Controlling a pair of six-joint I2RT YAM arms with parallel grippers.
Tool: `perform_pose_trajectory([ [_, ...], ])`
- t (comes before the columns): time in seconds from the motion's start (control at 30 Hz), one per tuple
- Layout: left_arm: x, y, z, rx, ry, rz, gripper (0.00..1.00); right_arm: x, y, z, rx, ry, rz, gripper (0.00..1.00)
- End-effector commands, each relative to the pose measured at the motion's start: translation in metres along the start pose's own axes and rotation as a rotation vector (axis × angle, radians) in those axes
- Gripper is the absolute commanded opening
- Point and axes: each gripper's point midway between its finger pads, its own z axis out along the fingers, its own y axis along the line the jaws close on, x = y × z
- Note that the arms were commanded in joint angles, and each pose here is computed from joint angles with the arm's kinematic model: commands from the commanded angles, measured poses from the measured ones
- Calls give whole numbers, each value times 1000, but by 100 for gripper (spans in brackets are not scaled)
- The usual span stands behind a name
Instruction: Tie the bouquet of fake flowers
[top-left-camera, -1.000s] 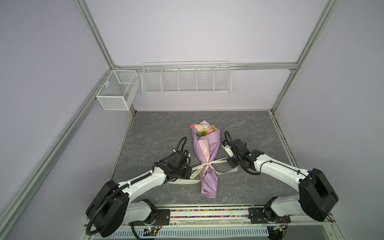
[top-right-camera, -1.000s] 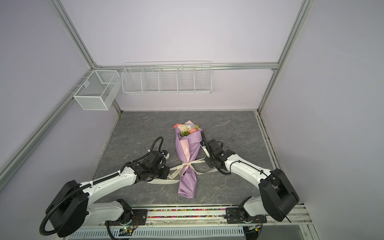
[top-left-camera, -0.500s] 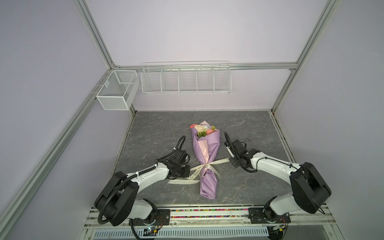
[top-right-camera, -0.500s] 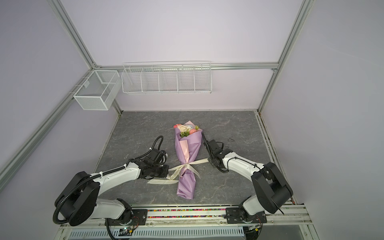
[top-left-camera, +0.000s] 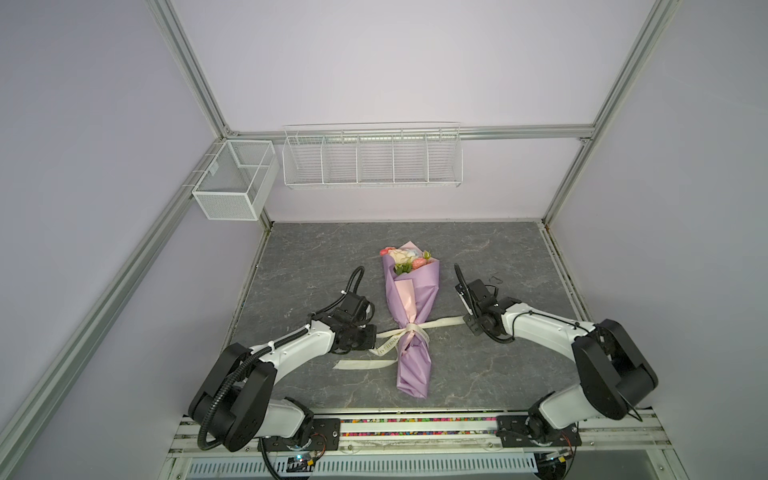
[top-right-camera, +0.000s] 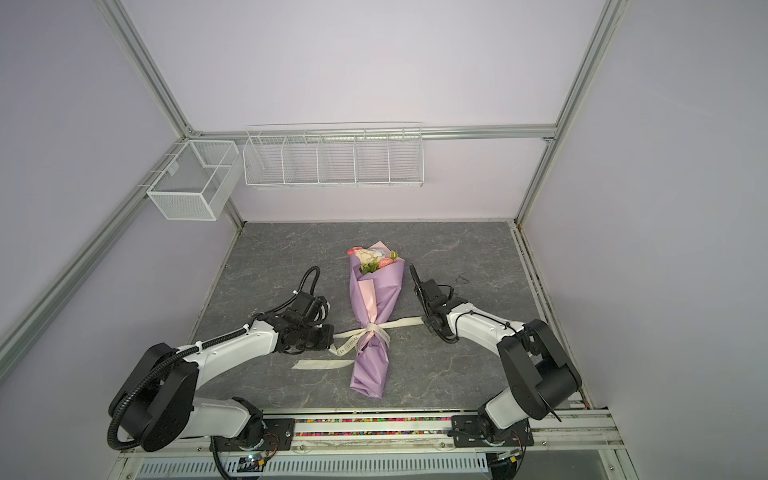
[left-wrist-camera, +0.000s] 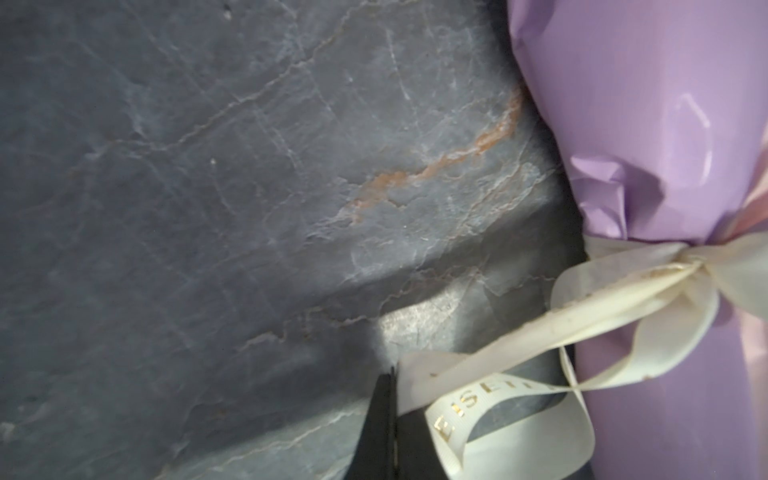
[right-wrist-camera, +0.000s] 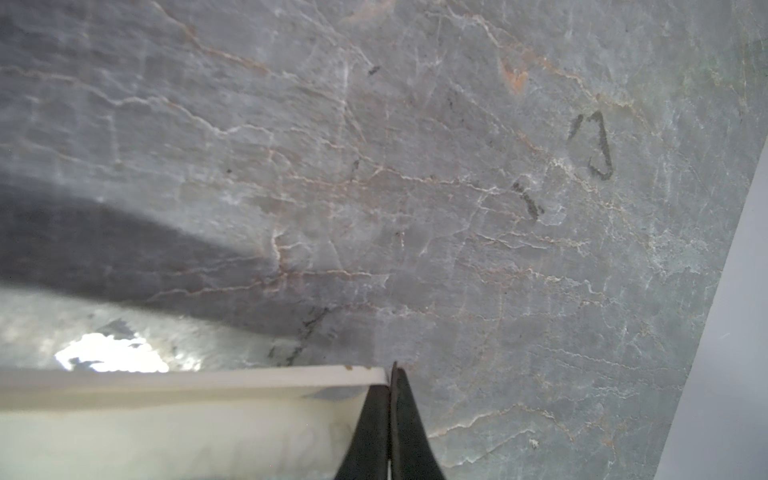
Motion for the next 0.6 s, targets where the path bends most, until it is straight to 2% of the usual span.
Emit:
perform_pose_trajectory([
  [0.0,15,37,-3,-169,65,-50,0,25,-29,8,122,87,40,6],
  [0.37,13,44,0,-214,78,-64,0,27,-33,9,127,92,50,7],
  [0.47,2,27,-1,-136,70,-68,0,27,-35,10,137,99,51,7],
  [0.57,-14,29,-6,-142,16,-75,0,26,-37,11,114,96,95,6],
])
